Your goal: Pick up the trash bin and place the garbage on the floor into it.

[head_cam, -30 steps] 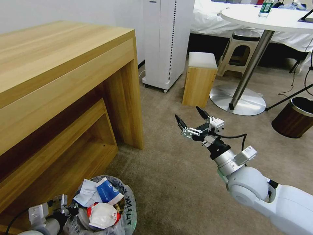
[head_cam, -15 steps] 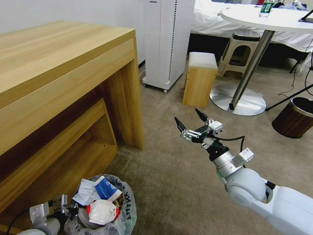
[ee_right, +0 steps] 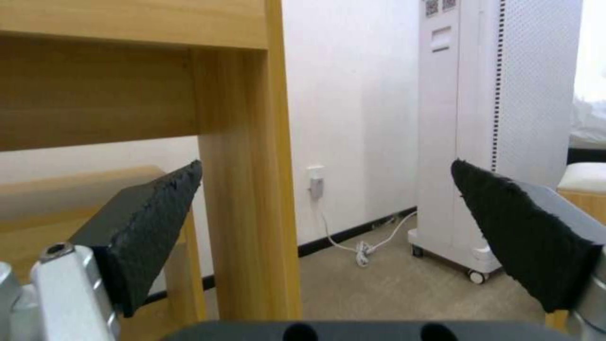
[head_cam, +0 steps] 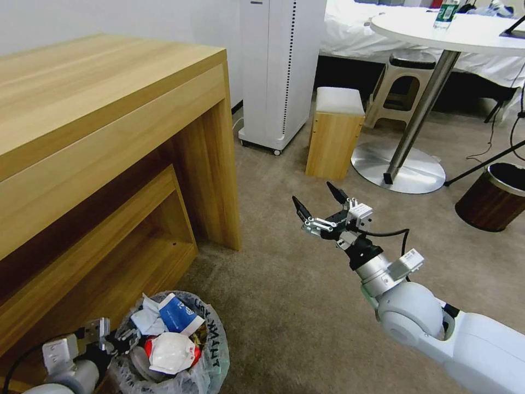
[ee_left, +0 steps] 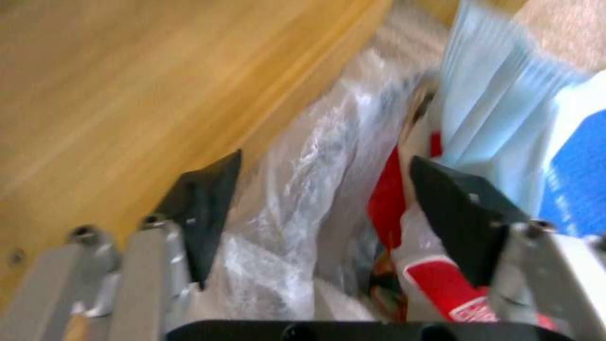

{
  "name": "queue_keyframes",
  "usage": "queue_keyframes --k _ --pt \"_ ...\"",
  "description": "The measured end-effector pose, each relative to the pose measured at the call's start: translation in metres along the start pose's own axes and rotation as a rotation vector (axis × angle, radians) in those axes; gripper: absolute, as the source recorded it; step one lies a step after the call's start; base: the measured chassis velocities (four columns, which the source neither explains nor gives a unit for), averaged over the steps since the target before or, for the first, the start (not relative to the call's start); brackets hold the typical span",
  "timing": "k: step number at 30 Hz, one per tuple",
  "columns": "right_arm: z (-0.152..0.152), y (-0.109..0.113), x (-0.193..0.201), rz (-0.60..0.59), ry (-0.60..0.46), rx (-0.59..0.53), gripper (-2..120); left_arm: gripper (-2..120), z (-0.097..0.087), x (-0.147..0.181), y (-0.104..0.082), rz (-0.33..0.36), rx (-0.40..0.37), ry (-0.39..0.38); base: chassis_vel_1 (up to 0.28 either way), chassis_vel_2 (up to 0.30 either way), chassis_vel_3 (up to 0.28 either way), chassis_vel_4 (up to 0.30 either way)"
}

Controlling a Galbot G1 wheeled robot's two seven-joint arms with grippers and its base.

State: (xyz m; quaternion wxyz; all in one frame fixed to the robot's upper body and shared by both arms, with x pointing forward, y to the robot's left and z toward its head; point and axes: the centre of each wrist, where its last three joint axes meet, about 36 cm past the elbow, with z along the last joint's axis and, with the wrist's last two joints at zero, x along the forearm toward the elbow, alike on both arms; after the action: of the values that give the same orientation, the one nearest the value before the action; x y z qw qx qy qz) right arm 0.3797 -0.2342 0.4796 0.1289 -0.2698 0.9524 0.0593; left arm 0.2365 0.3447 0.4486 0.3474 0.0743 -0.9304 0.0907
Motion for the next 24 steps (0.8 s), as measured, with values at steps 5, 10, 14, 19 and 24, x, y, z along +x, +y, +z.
queue_keyframes --k 5,10,14,19,24 --pt "0.001 0.001 -0.004 0.011 -0.007 -0.006 100 93 0.0 0.006 -0.003 -0.016 -0.009 -0.042 0.0 0.0 0.0 0.0" --pt "0.003 0.002 -0.007 0.024 -0.012 -0.014 100 107 0.002 0.01 -0.006 -0.034 -0.019 -0.094 0.0 0.0 0.0 0.0" --pt "0.005 0.002 -0.01 0.028 -0.016 -0.015 100 113 0.003 0.012 -0.007 -0.048 -0.031 -0.124 0.0 0.0 0.0 0.0" --pt "0.01 0.002 -0.015 0.055 -0.032 -0.019 100 115 0.005 0.015 -0.006 -0.08 -0.052 -0.185 0.0 0.0 0.0 0.0" --pt "0.011 0.003 -0.018 0.128 -0.028 -0.021 100 113 0.006 0.021 -0.011 -0.08 -0.07 -0.244 0.0 0.0 0.0 0.0"
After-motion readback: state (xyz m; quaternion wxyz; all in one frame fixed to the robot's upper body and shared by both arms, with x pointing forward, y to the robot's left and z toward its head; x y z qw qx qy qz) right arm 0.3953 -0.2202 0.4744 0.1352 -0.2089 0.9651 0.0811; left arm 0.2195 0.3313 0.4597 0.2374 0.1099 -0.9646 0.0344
